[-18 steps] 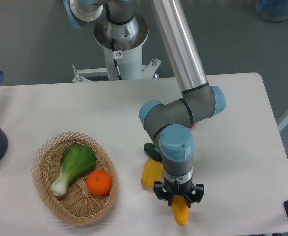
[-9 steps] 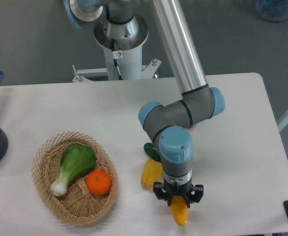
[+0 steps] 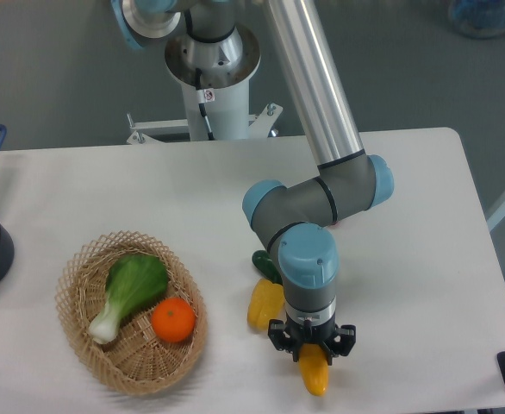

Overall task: Place the mango on the table
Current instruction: 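Set the mango down on the table and hold it steady, then open the gripper to release the mango and lift away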

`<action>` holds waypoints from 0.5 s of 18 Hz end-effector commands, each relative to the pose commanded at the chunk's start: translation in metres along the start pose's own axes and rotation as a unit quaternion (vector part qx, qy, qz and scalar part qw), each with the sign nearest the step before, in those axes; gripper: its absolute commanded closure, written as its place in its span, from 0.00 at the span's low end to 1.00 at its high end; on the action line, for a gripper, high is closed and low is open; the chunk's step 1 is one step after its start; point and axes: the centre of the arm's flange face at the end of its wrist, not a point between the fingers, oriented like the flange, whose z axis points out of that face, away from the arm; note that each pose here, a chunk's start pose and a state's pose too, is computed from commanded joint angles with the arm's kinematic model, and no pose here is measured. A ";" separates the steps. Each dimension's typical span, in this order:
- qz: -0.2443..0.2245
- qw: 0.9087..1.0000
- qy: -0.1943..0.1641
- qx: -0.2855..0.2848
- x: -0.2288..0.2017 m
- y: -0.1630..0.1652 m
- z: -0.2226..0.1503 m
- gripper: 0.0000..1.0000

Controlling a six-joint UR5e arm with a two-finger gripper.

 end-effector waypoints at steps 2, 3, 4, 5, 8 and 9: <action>0.008 1.000 -0.006 -0.004 -0.001 0.001 0.001 0.32; 0.011 1.000 -0.010 -0.008 -0.002 0.001 0.003 0.25; 0.014 1.000 -0.014 -0.012 -0.003 0.002 0.004 0.24; 0.015 1.000 -0.018 -0.014 -0.003 0.002 0.004 0.21; 0.024 0.999 -0.020 -0.013 0.002 -0.001 0.000 0.01; 0.027 0.999 -0.022 -0.011 0.001 -0.001 -0.004 0.00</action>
